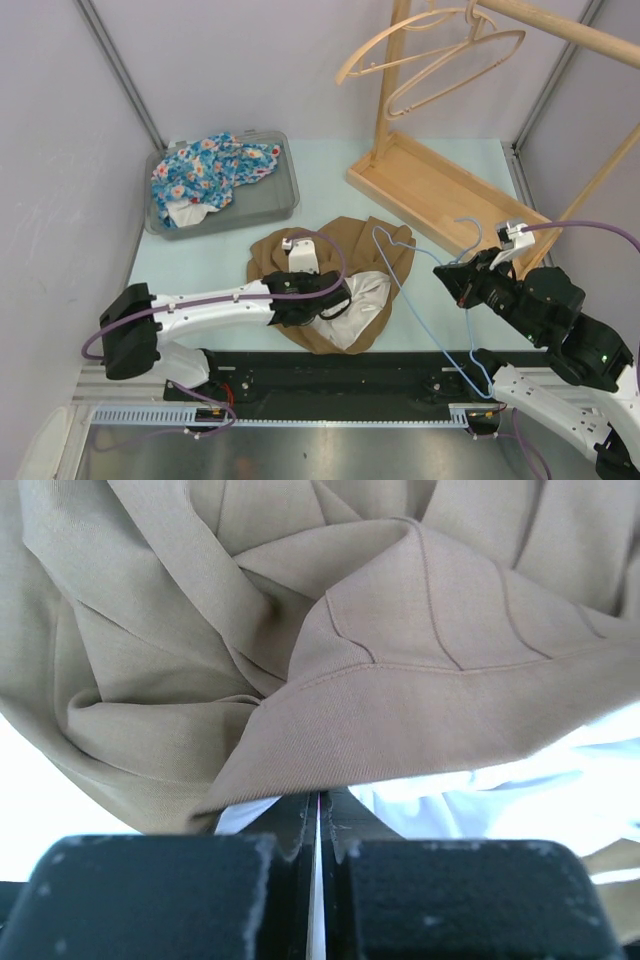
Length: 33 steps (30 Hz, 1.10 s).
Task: Place the skirt on the hanger
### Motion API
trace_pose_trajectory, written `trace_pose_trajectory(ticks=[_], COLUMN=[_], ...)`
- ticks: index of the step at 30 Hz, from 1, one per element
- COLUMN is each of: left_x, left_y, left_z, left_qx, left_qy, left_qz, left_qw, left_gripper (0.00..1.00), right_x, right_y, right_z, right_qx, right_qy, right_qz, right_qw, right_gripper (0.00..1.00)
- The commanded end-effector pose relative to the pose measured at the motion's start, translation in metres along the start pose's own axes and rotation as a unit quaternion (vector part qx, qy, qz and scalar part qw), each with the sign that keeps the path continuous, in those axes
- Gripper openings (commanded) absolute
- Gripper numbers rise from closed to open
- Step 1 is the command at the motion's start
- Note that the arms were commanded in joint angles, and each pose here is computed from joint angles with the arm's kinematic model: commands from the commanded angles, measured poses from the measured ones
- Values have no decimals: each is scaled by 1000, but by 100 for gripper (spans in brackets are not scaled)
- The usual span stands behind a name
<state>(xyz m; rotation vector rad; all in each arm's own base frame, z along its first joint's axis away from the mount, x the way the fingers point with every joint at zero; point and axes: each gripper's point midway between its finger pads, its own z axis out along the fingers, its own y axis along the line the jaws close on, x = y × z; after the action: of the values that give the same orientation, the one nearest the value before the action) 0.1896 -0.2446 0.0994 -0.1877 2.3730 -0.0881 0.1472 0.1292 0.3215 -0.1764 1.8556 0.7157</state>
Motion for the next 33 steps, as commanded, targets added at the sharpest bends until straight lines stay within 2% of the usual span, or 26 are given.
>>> trace_pose_trajectory(ticks=[1,4,9,15,20,22,27,33], left_x=[-20,-26,-34,-52,-53,-46,-43,-54], left_y=[-12,-22,-35,-27,-27,-31,-27,-26], left_z=[-17,-29,-44,-57,-61,-65,-64,-69], left_qx=[52,89,162,228,296,331,360,407], left_qy=[-17,-12,7,-3,15,32,53,59], left_qz=[-26,-35,-43,-67,-57,-46,-41,-67], left_qw=[998,995,986,971,953,942,931,909], left_gripper=[0,0,0,0,1,0,0,0], right_x=[-8,-4,16,35,52,56,58,75], right_y=[2,5,34,50,60,60,54,46], right_z=[-5,-10,-19,-29,-37,-33,-18,7], right_qx=[-9,-25,-116,-172,-216,-218,-198,-183], right_qy=[-18,-12,39,86,126,133,125,127], right_qz=[-6,-16,-34,-41,-54,-54,-60,-62], right_qw=[1000,999,992,980,967,965,970,973], right_gripper=[0,0,0,0,0,0,0,0])
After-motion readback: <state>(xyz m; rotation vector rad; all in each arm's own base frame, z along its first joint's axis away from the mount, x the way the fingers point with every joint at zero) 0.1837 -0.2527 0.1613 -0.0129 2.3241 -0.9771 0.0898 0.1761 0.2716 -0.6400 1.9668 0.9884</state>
